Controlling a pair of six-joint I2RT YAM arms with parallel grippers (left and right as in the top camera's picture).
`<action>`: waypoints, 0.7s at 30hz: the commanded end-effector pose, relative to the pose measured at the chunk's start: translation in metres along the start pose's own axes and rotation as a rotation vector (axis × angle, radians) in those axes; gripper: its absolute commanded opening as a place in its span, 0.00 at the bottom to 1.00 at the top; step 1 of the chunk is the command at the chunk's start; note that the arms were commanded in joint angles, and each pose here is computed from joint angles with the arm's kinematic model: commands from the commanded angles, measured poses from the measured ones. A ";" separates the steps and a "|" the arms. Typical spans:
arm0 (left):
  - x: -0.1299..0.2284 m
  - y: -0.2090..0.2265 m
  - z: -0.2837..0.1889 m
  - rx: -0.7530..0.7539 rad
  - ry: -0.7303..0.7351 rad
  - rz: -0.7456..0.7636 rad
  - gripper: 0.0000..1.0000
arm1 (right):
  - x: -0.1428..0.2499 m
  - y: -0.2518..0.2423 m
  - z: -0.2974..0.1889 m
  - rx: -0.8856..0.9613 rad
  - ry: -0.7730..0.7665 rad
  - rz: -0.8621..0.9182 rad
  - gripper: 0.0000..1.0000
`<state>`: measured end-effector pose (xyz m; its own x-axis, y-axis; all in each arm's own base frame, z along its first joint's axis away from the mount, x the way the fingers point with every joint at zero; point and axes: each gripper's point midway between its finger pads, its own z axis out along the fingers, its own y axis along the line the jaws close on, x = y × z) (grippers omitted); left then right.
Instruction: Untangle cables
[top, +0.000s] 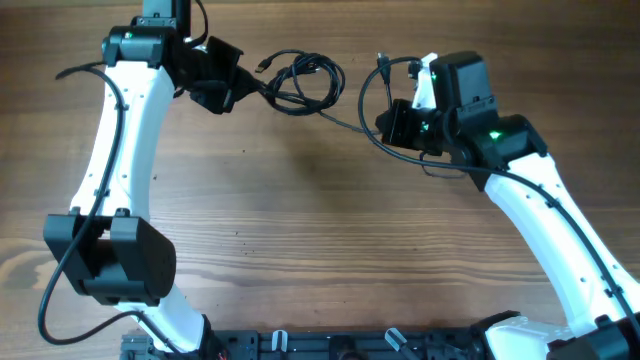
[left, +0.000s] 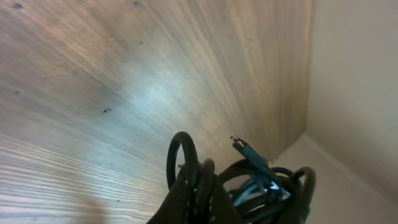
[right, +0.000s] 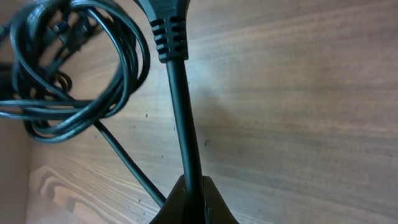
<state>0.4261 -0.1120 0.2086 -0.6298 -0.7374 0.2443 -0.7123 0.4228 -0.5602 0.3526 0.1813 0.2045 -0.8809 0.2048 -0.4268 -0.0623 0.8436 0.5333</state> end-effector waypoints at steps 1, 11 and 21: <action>0.003 -0.025 -0.019 0.136 0.055 0.076 0.04 | 0.003 0.002 0.004 0.002 0.014 0.050 0.04; 0.027 -0.041 -0.025 0.249 0.169 0.302 0.04 | -0.009 0.043 0.013 -0.130 -0.051 -0.140 0.61; 0.060 -0.049 -0.038 0.325 0.381 0.175 0.04 | -0.031 0.099 0.017 -0.338 -0.163 -0.255 0.49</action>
<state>0.4213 -0.1490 0.2543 -0.8408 -0.4576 0.2894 -0.4790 0.3793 -0.7916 0.3809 0.2477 0.2627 -0.7315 0.1348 -0.6684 -0.4030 0.7053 0.5832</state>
